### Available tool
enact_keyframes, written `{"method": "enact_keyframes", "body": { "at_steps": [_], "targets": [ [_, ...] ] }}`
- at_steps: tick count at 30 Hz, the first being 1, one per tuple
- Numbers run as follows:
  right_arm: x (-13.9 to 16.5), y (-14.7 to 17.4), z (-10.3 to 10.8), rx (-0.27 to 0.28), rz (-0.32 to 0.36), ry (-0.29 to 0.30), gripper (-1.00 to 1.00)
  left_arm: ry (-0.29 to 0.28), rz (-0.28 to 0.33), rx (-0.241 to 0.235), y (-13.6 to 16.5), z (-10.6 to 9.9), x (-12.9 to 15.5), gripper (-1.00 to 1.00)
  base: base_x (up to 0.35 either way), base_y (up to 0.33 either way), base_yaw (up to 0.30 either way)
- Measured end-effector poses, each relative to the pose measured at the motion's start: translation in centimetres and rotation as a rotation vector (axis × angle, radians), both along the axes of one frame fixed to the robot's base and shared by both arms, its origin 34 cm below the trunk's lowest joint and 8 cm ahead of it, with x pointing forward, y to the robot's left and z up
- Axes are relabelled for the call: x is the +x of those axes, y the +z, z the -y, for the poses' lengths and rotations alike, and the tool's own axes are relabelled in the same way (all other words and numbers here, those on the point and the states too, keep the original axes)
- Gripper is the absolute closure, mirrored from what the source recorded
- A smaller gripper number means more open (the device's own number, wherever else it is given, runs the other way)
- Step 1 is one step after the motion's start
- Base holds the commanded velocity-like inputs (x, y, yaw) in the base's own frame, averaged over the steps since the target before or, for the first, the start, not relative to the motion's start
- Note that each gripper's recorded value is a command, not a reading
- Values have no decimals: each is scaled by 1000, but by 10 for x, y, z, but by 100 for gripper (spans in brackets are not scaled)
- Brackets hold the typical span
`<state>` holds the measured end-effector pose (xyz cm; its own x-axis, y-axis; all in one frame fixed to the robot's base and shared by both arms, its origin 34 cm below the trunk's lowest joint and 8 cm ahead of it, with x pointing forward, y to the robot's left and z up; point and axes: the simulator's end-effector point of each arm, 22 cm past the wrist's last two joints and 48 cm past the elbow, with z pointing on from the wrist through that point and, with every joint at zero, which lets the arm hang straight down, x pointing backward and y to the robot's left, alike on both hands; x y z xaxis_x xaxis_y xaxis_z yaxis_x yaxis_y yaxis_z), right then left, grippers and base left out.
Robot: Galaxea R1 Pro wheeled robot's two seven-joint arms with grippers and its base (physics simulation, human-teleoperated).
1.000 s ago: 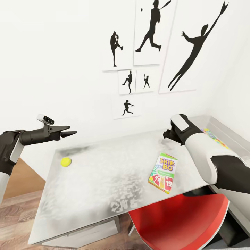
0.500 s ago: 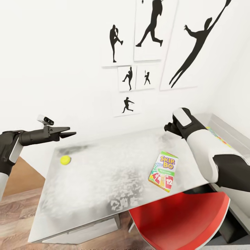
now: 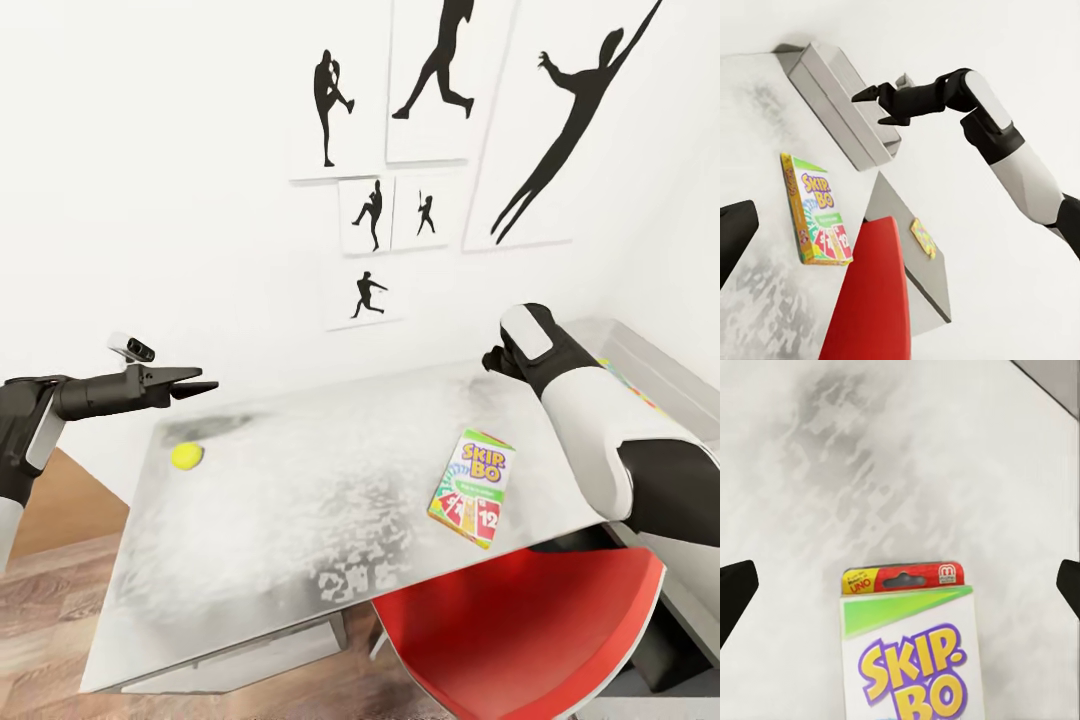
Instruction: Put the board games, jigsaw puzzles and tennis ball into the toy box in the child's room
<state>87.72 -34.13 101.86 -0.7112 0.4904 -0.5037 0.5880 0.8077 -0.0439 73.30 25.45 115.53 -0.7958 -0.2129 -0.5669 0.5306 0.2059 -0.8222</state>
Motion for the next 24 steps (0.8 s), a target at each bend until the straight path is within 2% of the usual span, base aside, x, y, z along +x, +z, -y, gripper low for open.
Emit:
{"method": "enact_keyframes", "body": {
  "at_steps": [8, 24],
  "targets": [
    [-2, -10, 17, -11, -14, -19, -100, 2, -15, -1, -8, 0, 2, -100, 0, 0, 0],
    [-2, -30, 16, -7, -39, -16, -100, 7, -39, -3, -24, -2, 6, -100, 0, 0, 0]
  ]
}}
